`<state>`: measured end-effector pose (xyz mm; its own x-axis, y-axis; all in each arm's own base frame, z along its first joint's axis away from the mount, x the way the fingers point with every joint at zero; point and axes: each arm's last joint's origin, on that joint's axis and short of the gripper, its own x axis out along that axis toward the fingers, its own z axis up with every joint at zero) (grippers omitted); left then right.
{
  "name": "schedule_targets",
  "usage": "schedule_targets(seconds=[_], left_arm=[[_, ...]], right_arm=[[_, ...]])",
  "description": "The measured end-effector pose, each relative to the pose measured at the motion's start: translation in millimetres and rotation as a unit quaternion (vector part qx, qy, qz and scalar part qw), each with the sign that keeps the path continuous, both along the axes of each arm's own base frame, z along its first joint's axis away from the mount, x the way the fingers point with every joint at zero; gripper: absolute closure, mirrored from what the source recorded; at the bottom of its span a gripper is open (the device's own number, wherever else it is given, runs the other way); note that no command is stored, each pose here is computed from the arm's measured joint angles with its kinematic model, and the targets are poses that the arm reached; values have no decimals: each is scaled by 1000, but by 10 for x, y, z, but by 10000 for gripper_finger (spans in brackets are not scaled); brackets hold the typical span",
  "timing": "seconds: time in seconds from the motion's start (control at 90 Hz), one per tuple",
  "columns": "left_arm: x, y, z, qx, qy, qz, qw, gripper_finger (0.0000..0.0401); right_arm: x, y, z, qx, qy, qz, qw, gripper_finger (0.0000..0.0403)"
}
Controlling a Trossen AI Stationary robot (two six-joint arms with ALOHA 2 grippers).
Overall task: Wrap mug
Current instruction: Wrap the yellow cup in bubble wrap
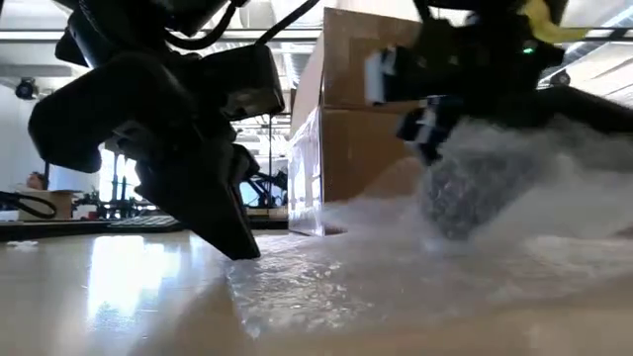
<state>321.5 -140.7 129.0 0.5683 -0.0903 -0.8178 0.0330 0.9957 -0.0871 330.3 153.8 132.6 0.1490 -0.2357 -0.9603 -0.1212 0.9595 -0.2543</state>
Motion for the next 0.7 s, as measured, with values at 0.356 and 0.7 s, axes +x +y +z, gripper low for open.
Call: schedule_targets(seconds=[0.356,0.7], left_arm=[[-77,24,-40,10,42,-4,999,401],[-229,38,72,-7,95,-18,995,401]], right_arm=[[-564,-103,414,-100,139,-110,979,345],[-873,-198,955,-84,82,-260,958,370]])
